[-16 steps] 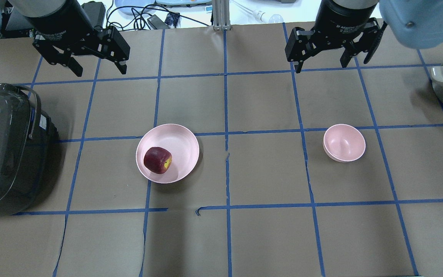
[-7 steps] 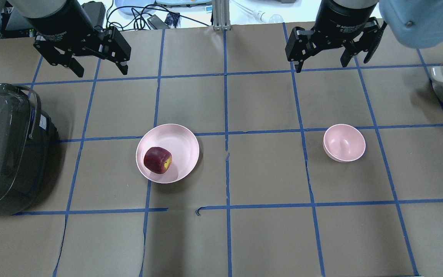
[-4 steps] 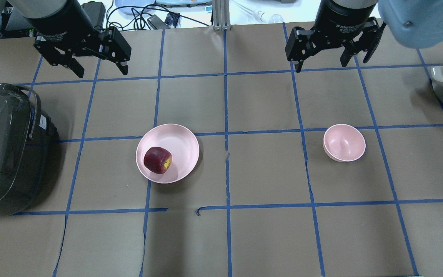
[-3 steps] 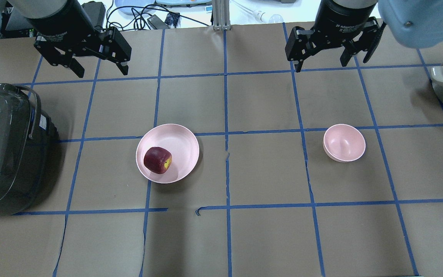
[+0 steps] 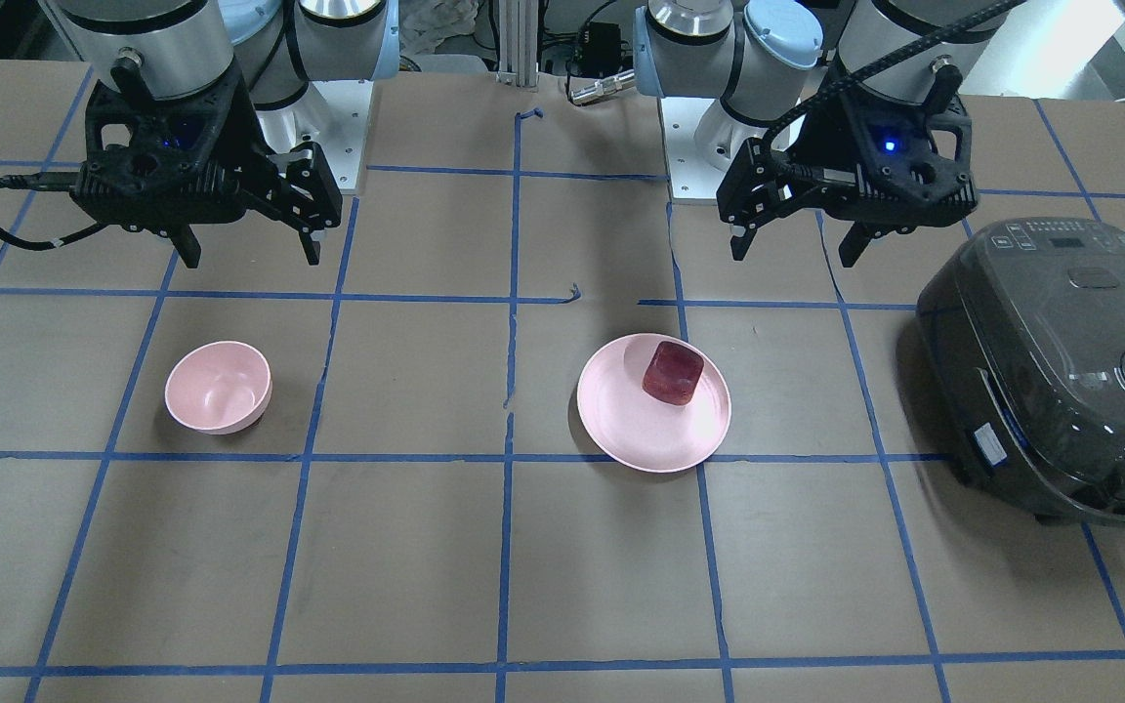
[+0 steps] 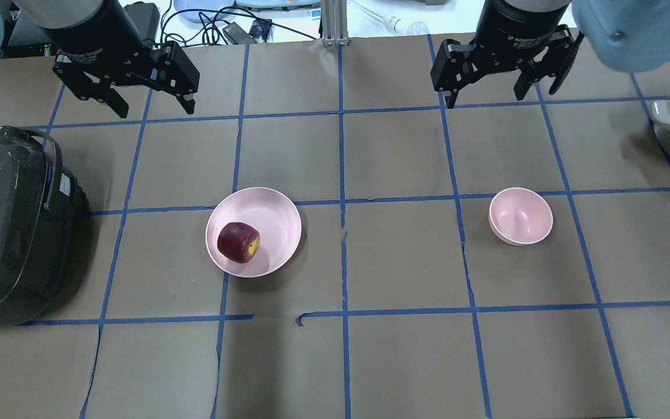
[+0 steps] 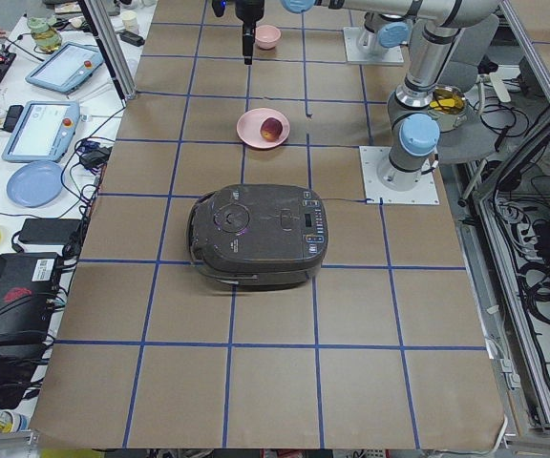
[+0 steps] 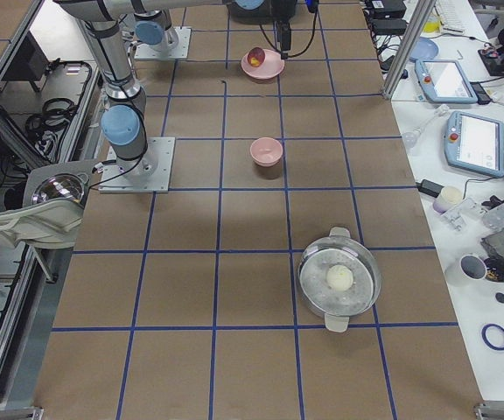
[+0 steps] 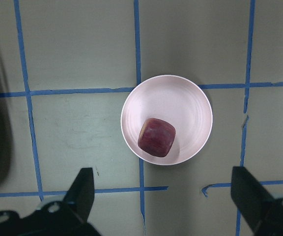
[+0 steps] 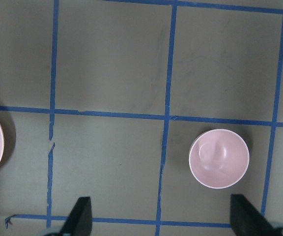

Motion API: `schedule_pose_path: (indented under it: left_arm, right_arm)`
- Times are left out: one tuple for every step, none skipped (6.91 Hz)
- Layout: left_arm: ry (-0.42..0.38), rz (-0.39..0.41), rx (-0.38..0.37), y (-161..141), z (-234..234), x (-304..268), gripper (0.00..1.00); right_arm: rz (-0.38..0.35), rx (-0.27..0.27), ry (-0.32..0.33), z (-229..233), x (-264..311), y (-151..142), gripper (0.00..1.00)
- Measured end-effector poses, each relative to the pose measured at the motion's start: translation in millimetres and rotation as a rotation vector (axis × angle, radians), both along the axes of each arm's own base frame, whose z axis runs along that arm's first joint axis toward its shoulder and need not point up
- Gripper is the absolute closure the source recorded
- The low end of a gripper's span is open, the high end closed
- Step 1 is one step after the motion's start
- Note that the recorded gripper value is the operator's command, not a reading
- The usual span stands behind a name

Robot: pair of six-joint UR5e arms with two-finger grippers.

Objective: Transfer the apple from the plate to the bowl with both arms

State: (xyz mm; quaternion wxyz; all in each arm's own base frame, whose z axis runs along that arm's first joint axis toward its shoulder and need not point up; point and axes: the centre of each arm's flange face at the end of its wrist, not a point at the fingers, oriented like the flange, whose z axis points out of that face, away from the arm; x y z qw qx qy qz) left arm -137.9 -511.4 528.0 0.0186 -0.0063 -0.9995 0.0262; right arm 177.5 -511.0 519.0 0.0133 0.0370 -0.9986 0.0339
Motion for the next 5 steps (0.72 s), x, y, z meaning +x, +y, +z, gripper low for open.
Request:
schedule_pose_path:
  left_arm:
    - [0.000,0.001,0.002,0.1,-0.8,0.0,0.00]
    - [0.000,0.002,0.002,0.1,-1.1,0.0,0.00]
    - [0.001,0.005,0.007,-0.4,-3.0,-0.3,0.00]
    - [0.000,0.004,0.014,0.5,-7.1,-2.5,0.00]
    - [-0.001,-0.002,0.020,3.2,-11.6,-6.5,0.00]
  right_arm:
    - [0.000,0.003,0.000,-1.2,0.0,0.0,0.00]
    - [0.000,0.005,0.001,-2.2,-0.4,-0.2,0.00]
    - [-0.001,0.007,0.001,-2.9,-1.3,-0.4,0.00]
    - [-0.003,0.011,0.000,-3.4,-2.3,-0.6,0.00]
    - [-0.005,0.014,0.000,-3.7,-3.4,-0.6,0.00]
